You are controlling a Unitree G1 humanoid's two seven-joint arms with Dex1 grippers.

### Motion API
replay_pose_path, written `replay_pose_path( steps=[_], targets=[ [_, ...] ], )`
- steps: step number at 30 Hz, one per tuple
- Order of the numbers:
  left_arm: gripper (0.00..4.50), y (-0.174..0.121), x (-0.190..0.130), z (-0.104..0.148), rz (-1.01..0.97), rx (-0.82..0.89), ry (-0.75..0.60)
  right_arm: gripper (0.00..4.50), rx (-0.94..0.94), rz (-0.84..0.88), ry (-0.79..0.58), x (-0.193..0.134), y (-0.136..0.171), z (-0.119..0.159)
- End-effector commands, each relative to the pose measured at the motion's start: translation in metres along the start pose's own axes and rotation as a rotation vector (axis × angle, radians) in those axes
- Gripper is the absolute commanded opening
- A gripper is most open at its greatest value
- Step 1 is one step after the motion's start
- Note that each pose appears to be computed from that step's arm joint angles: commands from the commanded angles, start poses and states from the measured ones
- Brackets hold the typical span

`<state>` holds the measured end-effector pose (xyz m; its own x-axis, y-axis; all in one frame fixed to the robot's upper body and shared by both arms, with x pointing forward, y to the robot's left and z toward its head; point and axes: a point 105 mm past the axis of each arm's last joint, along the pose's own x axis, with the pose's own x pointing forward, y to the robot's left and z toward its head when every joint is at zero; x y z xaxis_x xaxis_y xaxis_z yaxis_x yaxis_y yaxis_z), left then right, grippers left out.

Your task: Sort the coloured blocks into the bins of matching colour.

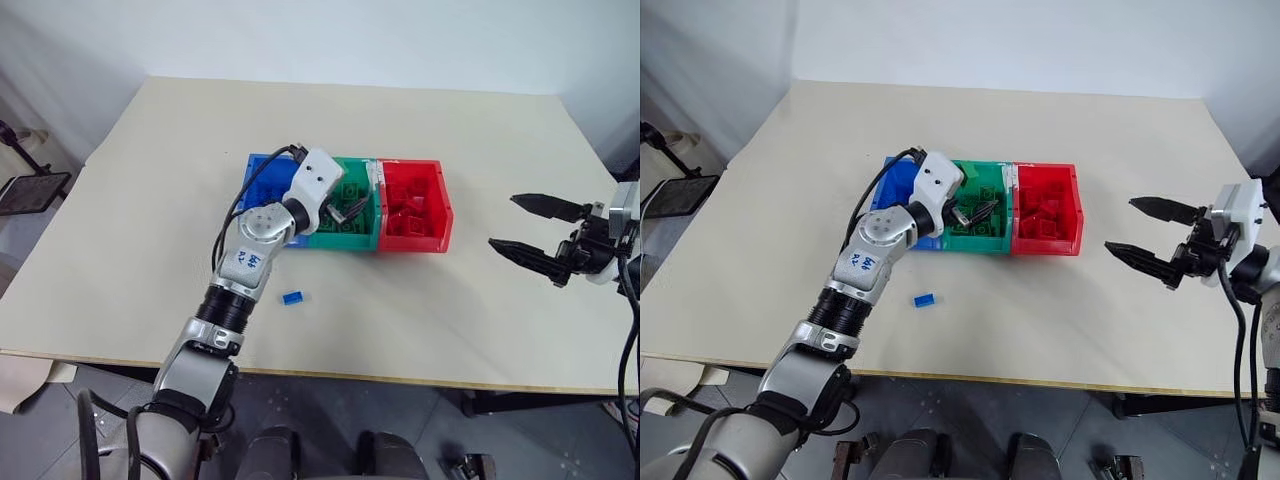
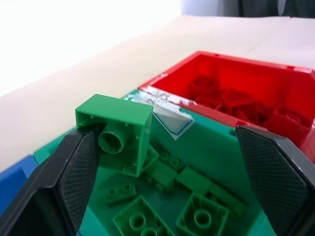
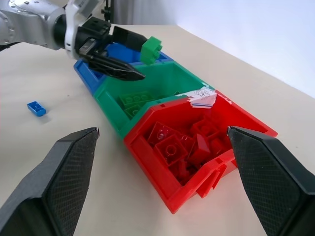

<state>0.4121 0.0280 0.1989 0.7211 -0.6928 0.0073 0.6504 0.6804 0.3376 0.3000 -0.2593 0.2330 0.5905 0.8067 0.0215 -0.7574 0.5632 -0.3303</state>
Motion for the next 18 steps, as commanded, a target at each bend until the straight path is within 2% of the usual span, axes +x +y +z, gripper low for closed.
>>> replay_pose_path(
  steps=[1,7,9,11,13,14,16,18],
  targets=[
    [4.49,0.004,0.001,0.009,0.016,-0.025,-0.002,4.38,-0.032,0.006,-0.024,0.002,-0.004,0.009],
    [4.49,0.001,0.008,0.011,-0.029,0.056,0.099,4.38,-0.035,0.016,-0.025,0.004,-0.005,0.009],
    [4.49,-0.001,0.011,0.024,-0.057,0.102,0.085,4.38,-0.034,0.017,-0.024,0.005,-0.005,0.008],
    [4.49,-0.001,0.015,0.034,-0.061,0.043,0.056,4.38,-0.033,0.017,-0.023,0.004,-0.005,0.007],
    [4.49,-0.005,0.016,0.029,-0.105,0.145,0.099,4.38,-0.031,0.017,-0.025,0.005,-0.004,0.006],
    [4.49,-0.003,0.017,0.031,-0.091,0.078,0.093,4.38,-0.031,0.019,-0.026,0.005,-0.003,0.006],
    [4.49,-0.004,0.016,0.017,-0.105,0.155,0.153,4.38,-0.029,0.014,-0.028,0.005,-0.003,0.006],
    [4.49,-0.004,0.017,0.026,-0.087,0.081,0.130,4.38,-0.028,0.011,-0.022,0.002,-0.001,0.004]
  ],
)
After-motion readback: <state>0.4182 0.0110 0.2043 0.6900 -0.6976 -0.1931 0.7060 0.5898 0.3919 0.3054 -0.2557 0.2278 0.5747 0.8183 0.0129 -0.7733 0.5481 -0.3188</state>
